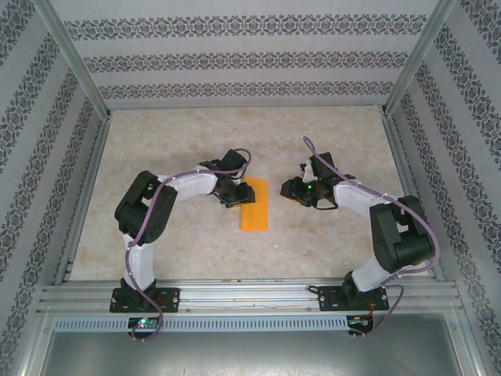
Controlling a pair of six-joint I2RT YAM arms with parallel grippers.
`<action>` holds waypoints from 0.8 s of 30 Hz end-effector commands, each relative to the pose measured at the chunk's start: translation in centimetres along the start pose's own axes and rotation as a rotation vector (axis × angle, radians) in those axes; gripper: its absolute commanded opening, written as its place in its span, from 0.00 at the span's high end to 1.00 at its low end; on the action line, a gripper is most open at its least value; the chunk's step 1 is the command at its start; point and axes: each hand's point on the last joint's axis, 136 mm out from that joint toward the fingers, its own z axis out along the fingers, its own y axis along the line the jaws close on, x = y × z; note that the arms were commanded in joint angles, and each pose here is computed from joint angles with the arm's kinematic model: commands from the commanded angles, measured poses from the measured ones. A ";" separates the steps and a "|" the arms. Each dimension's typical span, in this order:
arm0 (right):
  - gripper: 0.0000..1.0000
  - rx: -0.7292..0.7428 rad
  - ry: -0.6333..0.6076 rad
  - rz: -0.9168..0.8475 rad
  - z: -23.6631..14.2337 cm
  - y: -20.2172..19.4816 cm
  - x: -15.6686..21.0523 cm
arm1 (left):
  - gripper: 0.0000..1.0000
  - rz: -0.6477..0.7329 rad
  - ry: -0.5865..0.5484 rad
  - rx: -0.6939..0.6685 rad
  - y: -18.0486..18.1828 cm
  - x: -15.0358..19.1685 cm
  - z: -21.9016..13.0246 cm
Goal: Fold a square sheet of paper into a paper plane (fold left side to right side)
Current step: Hold the square sheet of paper at the center of the table.
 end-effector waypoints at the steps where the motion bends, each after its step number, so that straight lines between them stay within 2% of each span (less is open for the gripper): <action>1: 0.54 0.008 -0.003 -0.009 -0.5 -0.4 0.2 | 0.53 -0.027 0.158 -0.123 3.4 5.0 5.1; 18: 0.55 -0.068 0.067 -0.029 0.5 1.4 1.1 | 0.53 -0.022 0.163 -0.118 3.3 5.0 5.2; 21: 0.62 -0.131 0.112 -0.024 1.7 3.0 1.7 | 0.53 -0.023 0.163 -0.119 3.3 5.0 5.2; 24: 0.73 -0.196 0.145 -0.014 3.0 4.6 2.1 | 0.53 -0.023 0.166 -0.121 3.4 5.1 5.2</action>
